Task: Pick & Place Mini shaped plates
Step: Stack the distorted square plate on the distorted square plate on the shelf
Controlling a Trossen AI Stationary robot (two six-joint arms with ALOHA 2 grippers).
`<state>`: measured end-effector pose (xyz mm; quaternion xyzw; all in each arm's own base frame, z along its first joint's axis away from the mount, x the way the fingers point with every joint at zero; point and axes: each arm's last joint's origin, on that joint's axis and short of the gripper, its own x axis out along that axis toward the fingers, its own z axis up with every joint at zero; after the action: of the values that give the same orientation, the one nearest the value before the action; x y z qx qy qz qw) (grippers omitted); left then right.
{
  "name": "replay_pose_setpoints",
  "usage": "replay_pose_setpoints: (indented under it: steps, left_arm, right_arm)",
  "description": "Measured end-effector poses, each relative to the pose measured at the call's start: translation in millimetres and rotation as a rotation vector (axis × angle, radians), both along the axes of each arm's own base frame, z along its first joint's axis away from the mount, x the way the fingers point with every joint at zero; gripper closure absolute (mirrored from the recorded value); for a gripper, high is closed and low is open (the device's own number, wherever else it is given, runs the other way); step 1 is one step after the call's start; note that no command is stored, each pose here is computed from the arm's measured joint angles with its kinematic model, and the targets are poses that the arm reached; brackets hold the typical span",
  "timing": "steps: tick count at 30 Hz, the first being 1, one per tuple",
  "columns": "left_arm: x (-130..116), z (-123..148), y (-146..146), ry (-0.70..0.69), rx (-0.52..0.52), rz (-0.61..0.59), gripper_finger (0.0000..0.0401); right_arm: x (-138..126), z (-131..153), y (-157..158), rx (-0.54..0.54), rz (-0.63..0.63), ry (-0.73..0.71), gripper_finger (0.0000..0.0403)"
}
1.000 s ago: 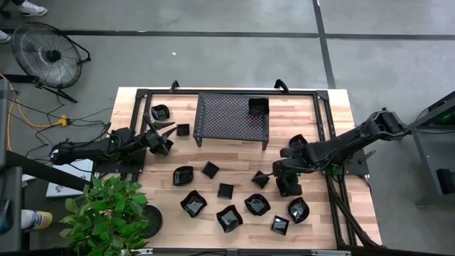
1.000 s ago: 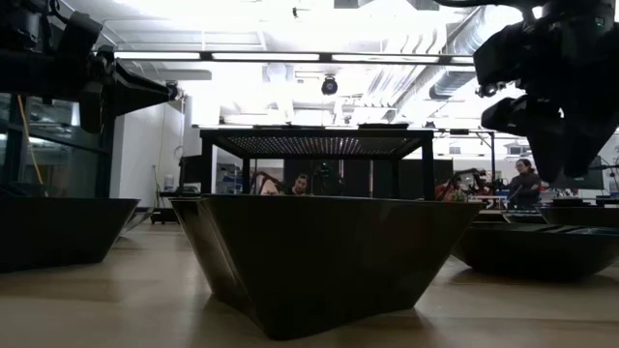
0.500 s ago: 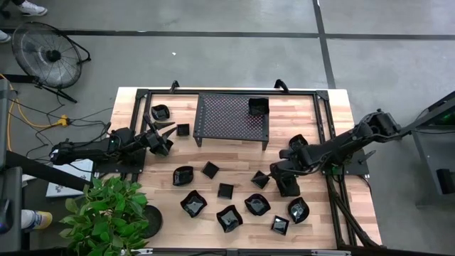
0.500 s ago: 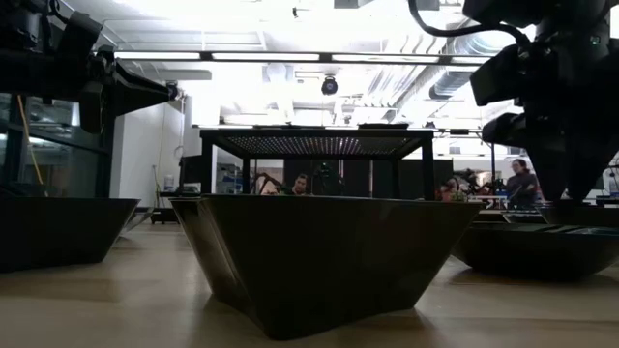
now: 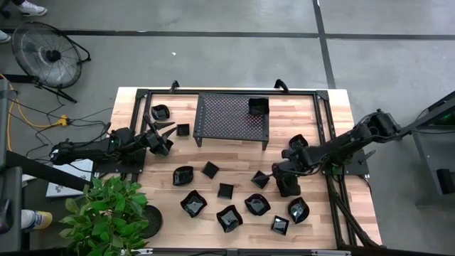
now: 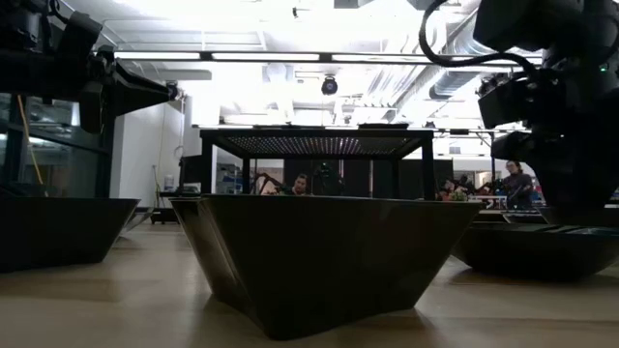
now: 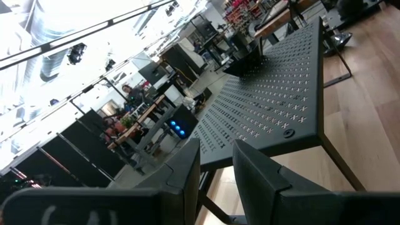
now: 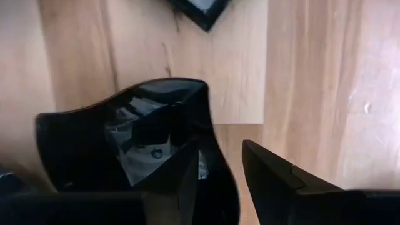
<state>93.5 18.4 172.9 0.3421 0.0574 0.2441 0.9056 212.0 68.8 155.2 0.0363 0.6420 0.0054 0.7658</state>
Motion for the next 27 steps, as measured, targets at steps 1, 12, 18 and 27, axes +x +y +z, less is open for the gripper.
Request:
replay_pose_setpoints:
  steps: [1,12,18,27]
  left_arm:
    - [0.0,0.0,0.0,0.0,0.0,0.0,0.0309]
    - [0.0,0.0,0.0,0.0,0.0,0.0,0.0309]
    - [0.0,0.0,0.0,0.0,0.0,-0.001,0.0309]
    - [0.0,0.0,0.0,0.0,0.0,-0.001,0.0309]
  right_arm:
    - [0.3,0.2,0.0,-0.003,-0.001,-0.003,0.0284]
    - [4.0,7.1,1.9,0.017,0.029,-0.01,0.0328]
    - [3.8,7.0,2.3,0.033,0.032,-0.004,0.0362]
    - [2.7,7.2,2.9,0.071,-0.013,0.018,0.04]
